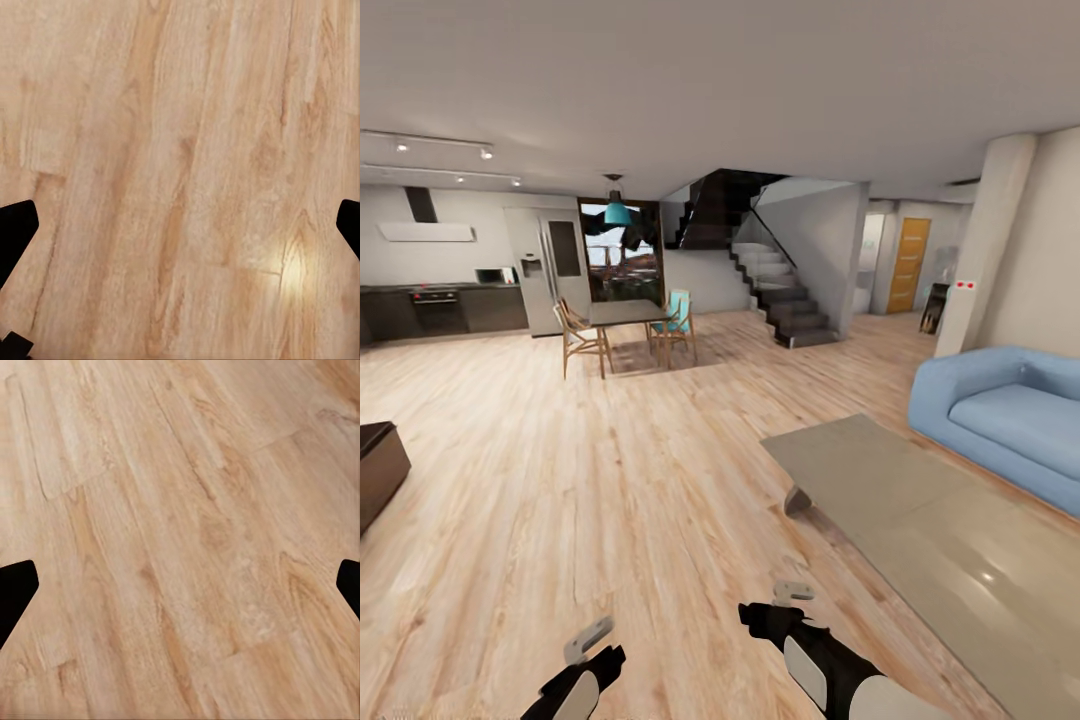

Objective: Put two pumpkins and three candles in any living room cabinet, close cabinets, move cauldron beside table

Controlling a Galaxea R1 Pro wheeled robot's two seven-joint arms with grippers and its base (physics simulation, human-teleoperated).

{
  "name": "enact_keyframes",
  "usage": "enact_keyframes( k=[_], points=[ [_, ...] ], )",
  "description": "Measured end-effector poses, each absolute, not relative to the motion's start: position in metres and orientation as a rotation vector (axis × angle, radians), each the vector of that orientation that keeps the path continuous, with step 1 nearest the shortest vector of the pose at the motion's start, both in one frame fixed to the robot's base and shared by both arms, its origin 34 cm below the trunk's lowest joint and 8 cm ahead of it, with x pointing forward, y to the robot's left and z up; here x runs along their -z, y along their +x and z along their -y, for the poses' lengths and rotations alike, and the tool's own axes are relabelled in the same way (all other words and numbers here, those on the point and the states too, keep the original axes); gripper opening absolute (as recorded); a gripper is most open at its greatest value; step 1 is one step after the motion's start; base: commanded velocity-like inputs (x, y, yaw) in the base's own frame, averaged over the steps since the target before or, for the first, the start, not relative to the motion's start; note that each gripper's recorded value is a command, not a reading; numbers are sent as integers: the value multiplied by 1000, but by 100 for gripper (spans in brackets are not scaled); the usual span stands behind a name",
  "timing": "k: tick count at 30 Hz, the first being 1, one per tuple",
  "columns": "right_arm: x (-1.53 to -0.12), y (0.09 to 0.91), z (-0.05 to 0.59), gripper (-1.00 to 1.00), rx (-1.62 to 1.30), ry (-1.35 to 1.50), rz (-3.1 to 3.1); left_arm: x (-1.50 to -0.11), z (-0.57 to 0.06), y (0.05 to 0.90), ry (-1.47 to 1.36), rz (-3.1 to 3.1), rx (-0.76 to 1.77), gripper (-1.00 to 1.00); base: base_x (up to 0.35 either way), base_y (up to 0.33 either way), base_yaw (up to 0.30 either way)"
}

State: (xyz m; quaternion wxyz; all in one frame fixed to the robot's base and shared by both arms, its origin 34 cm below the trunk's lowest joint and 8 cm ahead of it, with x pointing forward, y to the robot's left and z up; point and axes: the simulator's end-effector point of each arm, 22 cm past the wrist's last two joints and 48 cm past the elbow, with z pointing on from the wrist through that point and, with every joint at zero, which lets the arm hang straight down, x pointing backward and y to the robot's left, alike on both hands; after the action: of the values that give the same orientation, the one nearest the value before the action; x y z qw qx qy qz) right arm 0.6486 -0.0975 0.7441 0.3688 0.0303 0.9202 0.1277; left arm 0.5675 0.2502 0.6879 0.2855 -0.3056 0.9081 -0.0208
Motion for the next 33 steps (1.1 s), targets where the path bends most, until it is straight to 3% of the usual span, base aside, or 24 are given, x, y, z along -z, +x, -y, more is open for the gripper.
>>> enact_keyframes(
  k=[17, 33],
  points=[
    [-744, 649, 98, 100, -328, 78, -2362, -688, -252, 568, -824, -2426, 57, 100, 86, -15, 273],
    [-744, 648, 97, 100, -328, 78, -2362, -687, -253, 567, -833, -2426, 58, 100, 256, -9, 274]
  ],
)
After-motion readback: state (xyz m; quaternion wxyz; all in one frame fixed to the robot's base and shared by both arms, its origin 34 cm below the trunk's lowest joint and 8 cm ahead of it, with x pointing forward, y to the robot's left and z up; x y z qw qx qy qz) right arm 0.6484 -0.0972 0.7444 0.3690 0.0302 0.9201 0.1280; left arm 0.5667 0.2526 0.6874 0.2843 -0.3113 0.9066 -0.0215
